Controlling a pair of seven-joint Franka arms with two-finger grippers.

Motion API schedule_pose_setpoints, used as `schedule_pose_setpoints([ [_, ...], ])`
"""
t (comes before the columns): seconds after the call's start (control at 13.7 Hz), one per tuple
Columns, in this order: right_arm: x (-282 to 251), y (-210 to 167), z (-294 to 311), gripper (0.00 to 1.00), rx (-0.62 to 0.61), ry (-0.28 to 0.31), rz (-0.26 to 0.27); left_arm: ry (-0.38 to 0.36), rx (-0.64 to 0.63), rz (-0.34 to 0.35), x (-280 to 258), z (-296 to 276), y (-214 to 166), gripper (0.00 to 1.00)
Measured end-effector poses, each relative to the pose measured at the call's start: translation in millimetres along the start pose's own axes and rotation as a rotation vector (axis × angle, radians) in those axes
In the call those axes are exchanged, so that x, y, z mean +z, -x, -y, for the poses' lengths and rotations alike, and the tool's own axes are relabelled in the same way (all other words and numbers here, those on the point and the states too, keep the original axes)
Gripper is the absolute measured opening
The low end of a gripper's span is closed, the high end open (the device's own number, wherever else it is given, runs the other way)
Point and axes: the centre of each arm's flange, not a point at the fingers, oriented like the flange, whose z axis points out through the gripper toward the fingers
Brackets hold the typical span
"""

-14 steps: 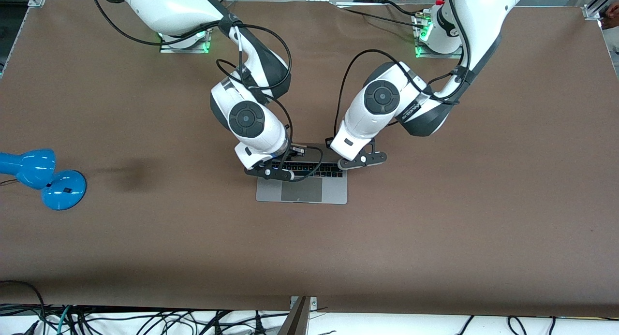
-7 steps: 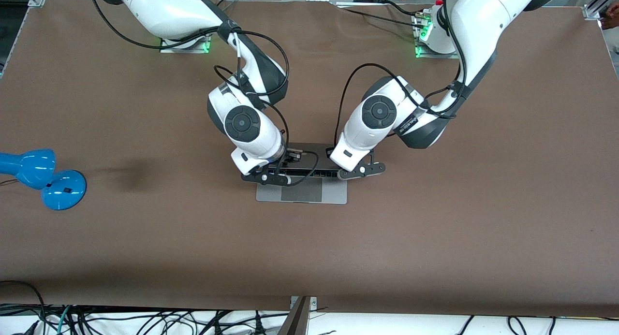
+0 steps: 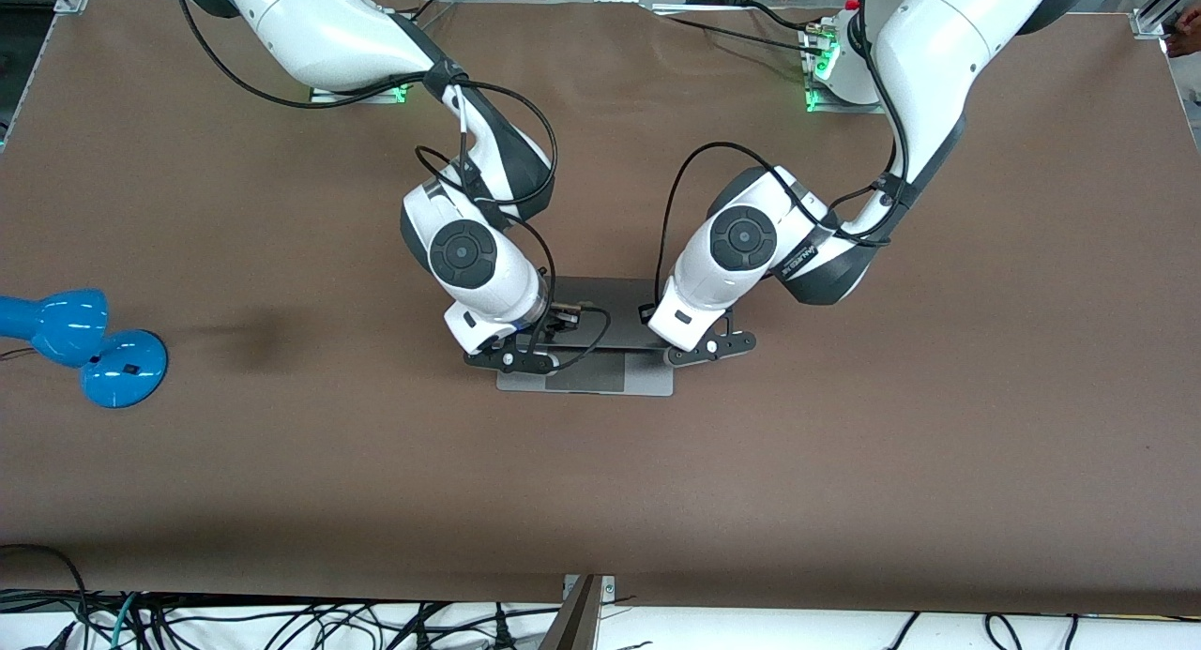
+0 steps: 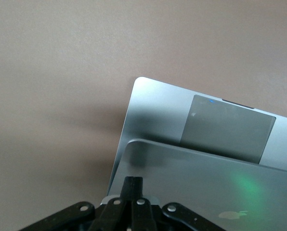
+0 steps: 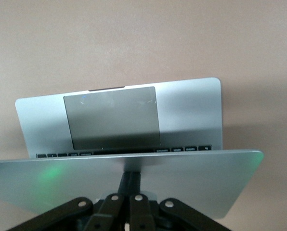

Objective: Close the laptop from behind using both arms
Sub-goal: 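Press the laptop lid flat shut with both grippers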

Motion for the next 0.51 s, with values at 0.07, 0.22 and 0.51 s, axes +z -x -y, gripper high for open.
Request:
schedule_pose_setpoints([
  [0.07,4.1,-2.1,-0.9,0.01,0.001,-0.004,-0.006,-0.004,-0.004,0.001,4.5,0.8,-3.0,0.01],
  [0.22,12.6,-5.1,-2.4,0.01,-0.007,-0.007,-0.012,-0.014,-0.011,0.002,14.1,1.9,-7.7,0.01],
  [0.51,28.8,-10.3,-6.0,0.01,-0.014,-0.011,-0.022,-0.030,0.001,-0.009,25.1,0.6,-10.6,0.01],
])
